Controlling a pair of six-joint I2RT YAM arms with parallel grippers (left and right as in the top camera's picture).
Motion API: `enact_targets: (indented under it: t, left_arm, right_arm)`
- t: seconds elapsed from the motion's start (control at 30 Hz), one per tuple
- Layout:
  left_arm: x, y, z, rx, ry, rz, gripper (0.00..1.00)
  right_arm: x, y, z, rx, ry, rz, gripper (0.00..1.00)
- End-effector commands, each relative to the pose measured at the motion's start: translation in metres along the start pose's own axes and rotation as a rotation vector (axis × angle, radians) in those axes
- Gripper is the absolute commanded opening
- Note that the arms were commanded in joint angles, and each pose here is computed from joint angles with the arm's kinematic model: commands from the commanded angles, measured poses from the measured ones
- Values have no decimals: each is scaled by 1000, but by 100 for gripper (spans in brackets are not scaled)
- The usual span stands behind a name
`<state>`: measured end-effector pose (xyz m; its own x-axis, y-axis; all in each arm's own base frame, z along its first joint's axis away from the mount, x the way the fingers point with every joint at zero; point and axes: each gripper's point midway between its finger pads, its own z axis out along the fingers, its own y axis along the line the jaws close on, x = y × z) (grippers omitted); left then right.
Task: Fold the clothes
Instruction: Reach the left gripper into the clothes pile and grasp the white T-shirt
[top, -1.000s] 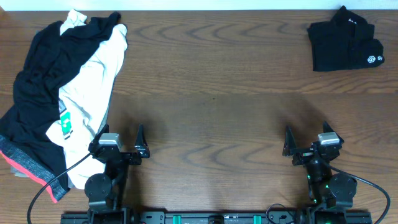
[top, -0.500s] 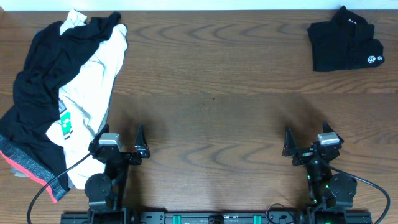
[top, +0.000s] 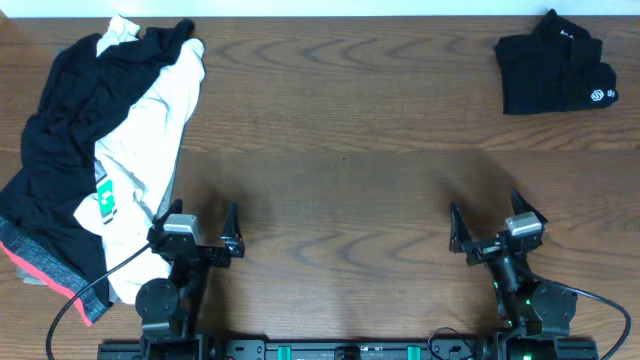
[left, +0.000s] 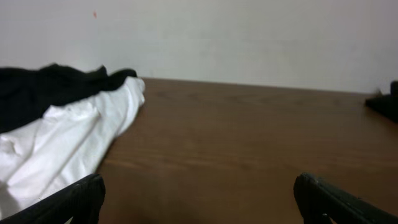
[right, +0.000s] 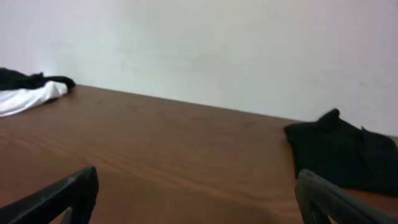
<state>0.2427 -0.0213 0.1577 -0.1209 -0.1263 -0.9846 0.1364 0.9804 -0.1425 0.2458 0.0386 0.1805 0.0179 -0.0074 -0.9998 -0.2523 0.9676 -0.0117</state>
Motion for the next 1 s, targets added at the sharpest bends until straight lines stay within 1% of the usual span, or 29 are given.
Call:
enact_targets:
  t: [0.0, 0.13, 0.27, 0.4, 0.47, 0.57, 0.73, 0.87, 0.97]
  left_arm:
    - [-21, -9, -3, 35, -5, 7, 98]
    - [-41, -11, 2, 31, 30, 0, 98]
    - [-65, -10, 17, 24, 94, -16, 98]
    - [-85, -8, 39, 10, 205, -42, 98]
    - [-92, -6, 54, 0, 284, -60, 98]
    - [-99, -2, 73, -13, 394, -81, 98]
    - [-105, 11, 103, -73, 592, -95, 98]
    - [-107, 15, 122, -57, 696, -51, 98]
    - [-101, 16, 135, -47, 728, -62, 98]
  right_arm:
    - [-4, 6, 5, -47, 25, 26, 99]
    - [-27, 3, 19, -60, 59, 31, 99]
    - [-62, 4, 44, -115, 84, 8, 99]
    - [-96, 2, 78, -176, 102, 17, 99]
    - [-109, 2, 101, -222, 120, 29, 99]
    - [-109, -2, 129, -260, 193, 68, 99]
    - [-88, -7, 173, -284, 377, 145, 99]
    - [-70, 2, 195, -329, 500, 150, 99]
    - [-53, 12, 203, -369, 584, 139, 98]
